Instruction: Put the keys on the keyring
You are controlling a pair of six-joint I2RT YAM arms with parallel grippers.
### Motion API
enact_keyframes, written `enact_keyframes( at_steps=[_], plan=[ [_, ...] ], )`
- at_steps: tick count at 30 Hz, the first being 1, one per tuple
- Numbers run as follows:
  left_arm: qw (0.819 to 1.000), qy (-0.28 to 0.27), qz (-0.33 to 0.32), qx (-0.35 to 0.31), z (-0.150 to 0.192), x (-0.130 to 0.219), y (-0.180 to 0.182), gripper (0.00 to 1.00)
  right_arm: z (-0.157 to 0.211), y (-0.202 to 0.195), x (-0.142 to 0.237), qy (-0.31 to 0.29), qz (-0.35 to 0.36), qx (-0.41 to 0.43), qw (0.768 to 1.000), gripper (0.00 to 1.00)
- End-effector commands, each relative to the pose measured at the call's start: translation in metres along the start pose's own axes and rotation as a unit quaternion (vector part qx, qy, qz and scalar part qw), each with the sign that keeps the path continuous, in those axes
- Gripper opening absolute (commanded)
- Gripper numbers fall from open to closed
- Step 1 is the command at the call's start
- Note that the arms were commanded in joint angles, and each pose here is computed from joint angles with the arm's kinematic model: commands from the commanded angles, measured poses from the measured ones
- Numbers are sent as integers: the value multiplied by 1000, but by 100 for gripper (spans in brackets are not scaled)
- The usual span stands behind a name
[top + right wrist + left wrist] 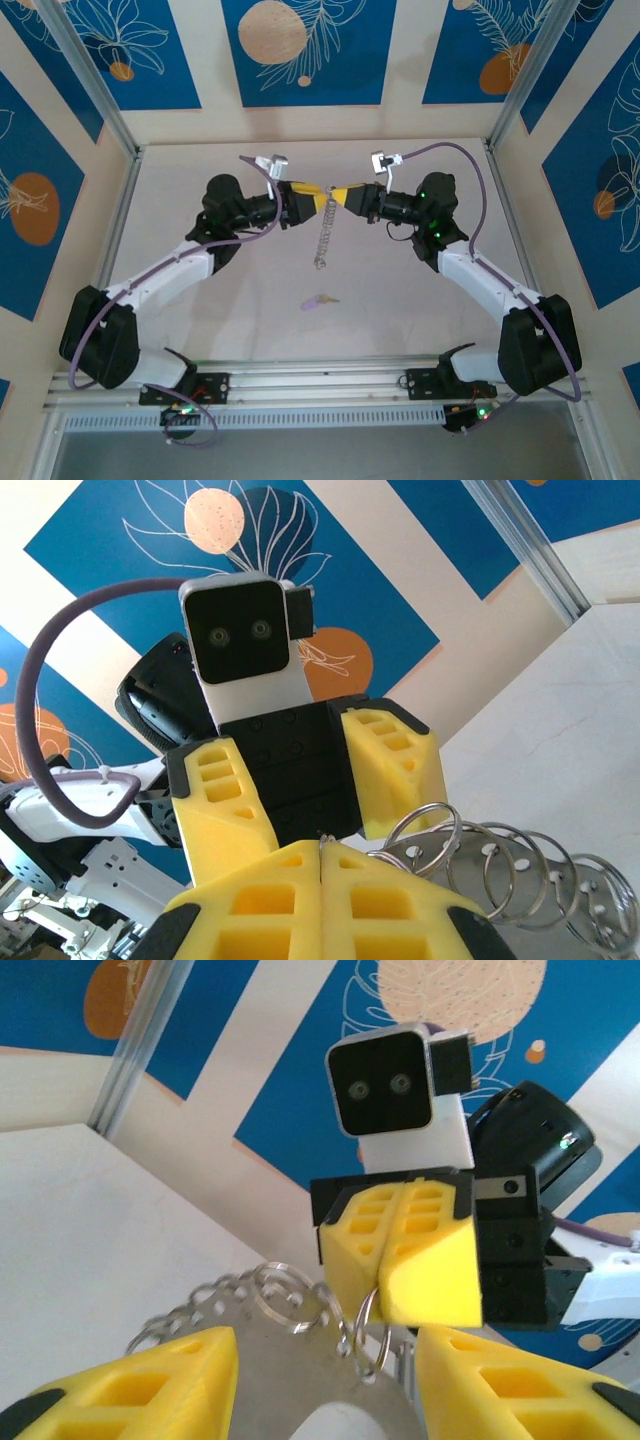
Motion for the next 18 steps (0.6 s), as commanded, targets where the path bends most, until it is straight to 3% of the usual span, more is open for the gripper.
enact_keyframes(
  at_steps=[1, 11, 18],
  plan=[
    [999, -12, -21, -26, -5, 10, -5, 50, -10, 7, 2, -17, -7, 21, 1000, 0],
    [999, -11, 45, -22, -8, 6, -21, 46, -7, 4, 0, -10, -10, 15, 1000, 0],
    [998, -11, 55, -15, -9, -1, -17, 46, -6, 4, -1, -7, -14, 12, 1000, 0]
  ],
)
Point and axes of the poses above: each hand's point on the last joint's axis, 136 mm out from that joint toward the fingers, its own x axis back along the fingers, its own y axis along the line the jaws close on, z = x × y, the point moved 2 cm from there along x, back along the fingers, and after that the axes turned 2 degrees about x, right-handed, at the moved point
